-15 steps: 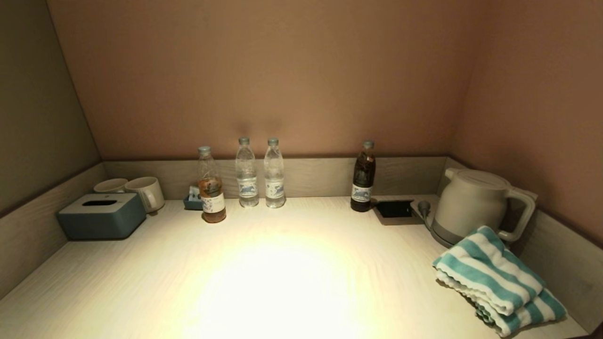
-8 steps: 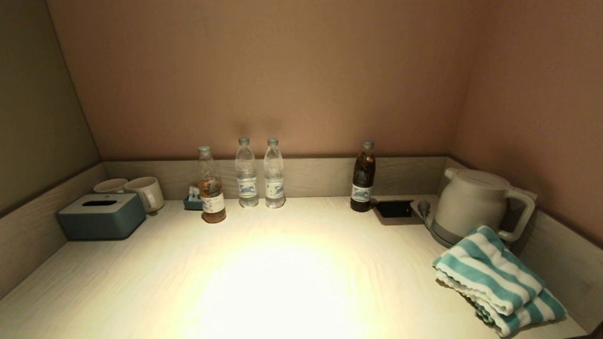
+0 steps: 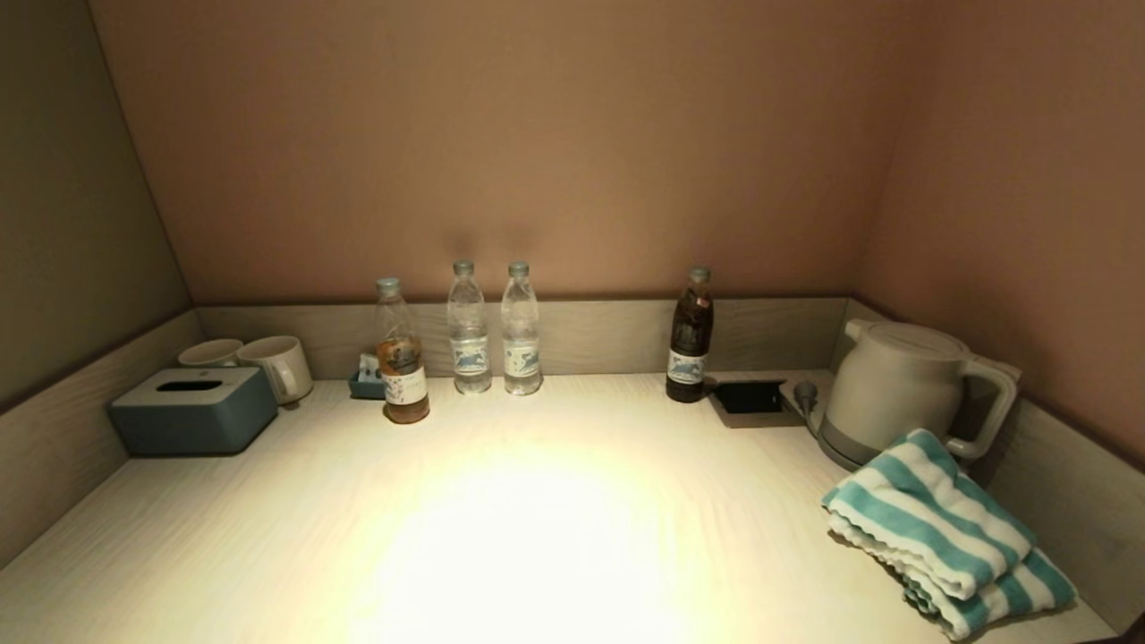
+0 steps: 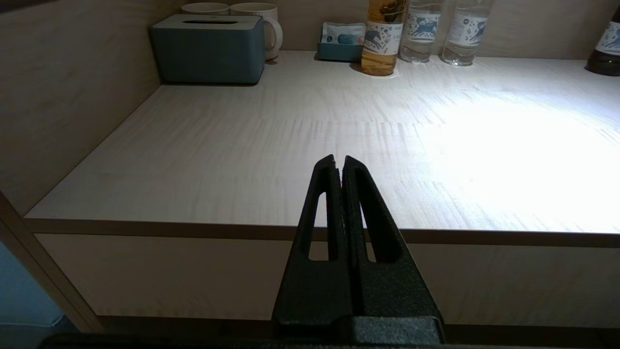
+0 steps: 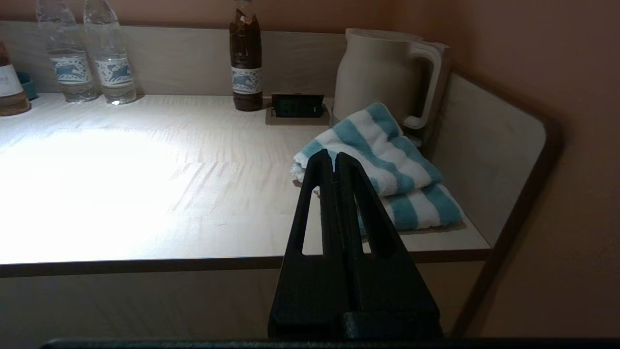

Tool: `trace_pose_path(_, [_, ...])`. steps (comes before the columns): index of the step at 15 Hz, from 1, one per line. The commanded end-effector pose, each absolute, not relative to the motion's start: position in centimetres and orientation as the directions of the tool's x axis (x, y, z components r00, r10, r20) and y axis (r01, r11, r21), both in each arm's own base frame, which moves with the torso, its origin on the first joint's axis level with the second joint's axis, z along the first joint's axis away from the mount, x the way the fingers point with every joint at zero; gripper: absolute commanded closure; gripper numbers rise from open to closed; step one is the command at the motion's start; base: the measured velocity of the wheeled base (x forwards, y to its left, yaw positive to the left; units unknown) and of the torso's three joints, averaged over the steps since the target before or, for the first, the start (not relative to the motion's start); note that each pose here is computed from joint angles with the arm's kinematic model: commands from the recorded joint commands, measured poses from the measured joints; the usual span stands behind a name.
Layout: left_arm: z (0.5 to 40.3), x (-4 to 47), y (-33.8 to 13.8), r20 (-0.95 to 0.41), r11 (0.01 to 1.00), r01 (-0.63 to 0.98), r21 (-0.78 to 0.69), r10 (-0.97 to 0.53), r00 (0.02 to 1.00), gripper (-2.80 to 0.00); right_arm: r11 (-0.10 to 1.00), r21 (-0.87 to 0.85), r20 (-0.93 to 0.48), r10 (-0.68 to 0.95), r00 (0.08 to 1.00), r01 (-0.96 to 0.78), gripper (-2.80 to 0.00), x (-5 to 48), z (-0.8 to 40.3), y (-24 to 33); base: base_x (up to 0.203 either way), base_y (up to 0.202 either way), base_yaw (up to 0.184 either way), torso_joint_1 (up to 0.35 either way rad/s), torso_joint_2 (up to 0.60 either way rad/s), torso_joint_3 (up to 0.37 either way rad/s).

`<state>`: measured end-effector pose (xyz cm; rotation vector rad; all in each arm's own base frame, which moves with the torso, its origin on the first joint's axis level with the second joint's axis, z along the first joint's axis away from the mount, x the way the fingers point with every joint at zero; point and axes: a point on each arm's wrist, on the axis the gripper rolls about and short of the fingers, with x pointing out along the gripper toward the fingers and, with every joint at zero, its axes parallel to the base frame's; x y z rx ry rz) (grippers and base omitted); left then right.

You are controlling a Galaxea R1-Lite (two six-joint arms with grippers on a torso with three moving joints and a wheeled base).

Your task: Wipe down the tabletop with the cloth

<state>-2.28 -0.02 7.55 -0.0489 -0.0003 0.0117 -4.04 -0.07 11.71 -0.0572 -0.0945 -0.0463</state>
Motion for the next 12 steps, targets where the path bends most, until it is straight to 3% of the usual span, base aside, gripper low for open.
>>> trace_pose_path(1, [7.6,-2.3,0.0,-0.002,0.999,-0.012,-0.049,0.012,1.000,0.00,0.998,-0.055,0.245,-0.019,0.969,0.033,0.00,-3.9,12.6,0.0,0.000,0.000,0.000,0.000,0.00,0.000])
trace_pose_path(9, [7.6,-2.3,0.0,-0.002,0.999,-0.012,-0.049,0.012,1.000,0.00,0.998,-0.069,0.194,0.012,0.981,0.001,0.00,-2.5,9.5,0.0,0.000,0.000,0.000,0.000,0.00,0.000])
trace_pose_path(12, [7.6,-2.3,0.0,-0.002,0.999,-0.012,-0.049,0.012,1.000,0.00,0.998,-0.063,0.087,0.013,0.996,-0.008,0.00,-2.3,8.4,0.1,0.000,0.000,0.000,0.000,0.00,0.000])
